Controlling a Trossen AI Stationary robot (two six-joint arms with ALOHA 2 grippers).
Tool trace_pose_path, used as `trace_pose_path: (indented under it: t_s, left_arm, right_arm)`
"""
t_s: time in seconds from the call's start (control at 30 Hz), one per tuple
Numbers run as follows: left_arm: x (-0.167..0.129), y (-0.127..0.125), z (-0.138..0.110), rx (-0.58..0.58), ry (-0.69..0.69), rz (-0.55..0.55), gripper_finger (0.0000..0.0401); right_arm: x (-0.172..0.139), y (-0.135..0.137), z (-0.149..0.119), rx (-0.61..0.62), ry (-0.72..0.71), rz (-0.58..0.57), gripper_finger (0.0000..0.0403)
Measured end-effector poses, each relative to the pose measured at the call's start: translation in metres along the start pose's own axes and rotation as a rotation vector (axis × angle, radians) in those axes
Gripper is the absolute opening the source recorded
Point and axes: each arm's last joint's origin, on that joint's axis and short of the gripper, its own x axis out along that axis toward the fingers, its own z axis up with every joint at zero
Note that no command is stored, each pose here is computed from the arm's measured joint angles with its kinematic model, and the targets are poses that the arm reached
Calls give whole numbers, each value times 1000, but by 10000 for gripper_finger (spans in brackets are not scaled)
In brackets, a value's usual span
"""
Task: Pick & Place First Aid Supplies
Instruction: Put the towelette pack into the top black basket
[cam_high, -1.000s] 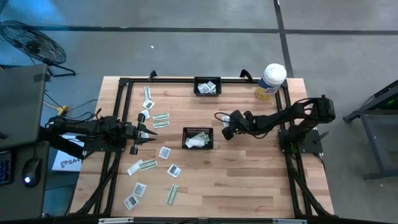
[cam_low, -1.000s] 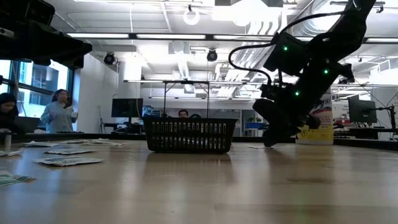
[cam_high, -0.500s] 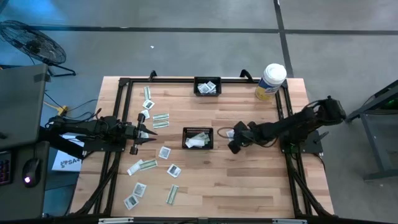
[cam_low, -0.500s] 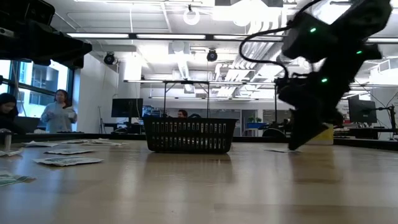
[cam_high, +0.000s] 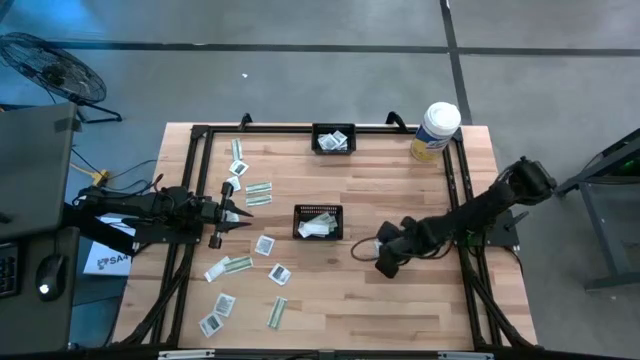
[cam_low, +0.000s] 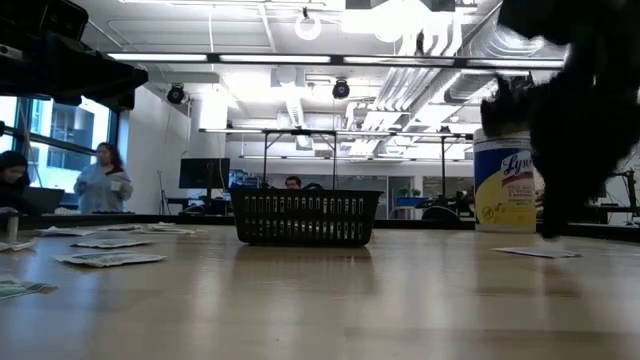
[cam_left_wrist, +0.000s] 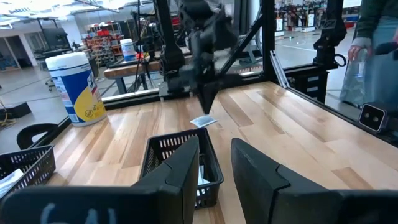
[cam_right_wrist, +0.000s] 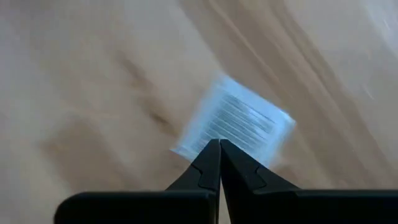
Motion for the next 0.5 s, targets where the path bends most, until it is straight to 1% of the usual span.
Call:
trace_pose_path:
  t_s: [0.1, 0.2, 0.27, 0.37, 0.5]
  left_arm:
    - [0, 0, 0, 0, 0, 0, 92]
    - [0, 0, 0, 0, 0, 0, 92]
    - [0, 0, 0, 0, 0, 0, 92]
    - [0, 0, 0, 0, 0, 0, 92]
    - [0, 0, 0, 0, 0, 0, 92]
  right_arm:
    - [-9, 12, 4, -28, -63, 23, 1]
    - [-10, 14, 1, -36, -80, 28, 7]
    - [-7, 14, 0, -13, -88, 43, 19]
    - [-3, 9, -8, -23, -72, 23, 45]
    - [-5, 15, -14, -131, -85, 45, 81]
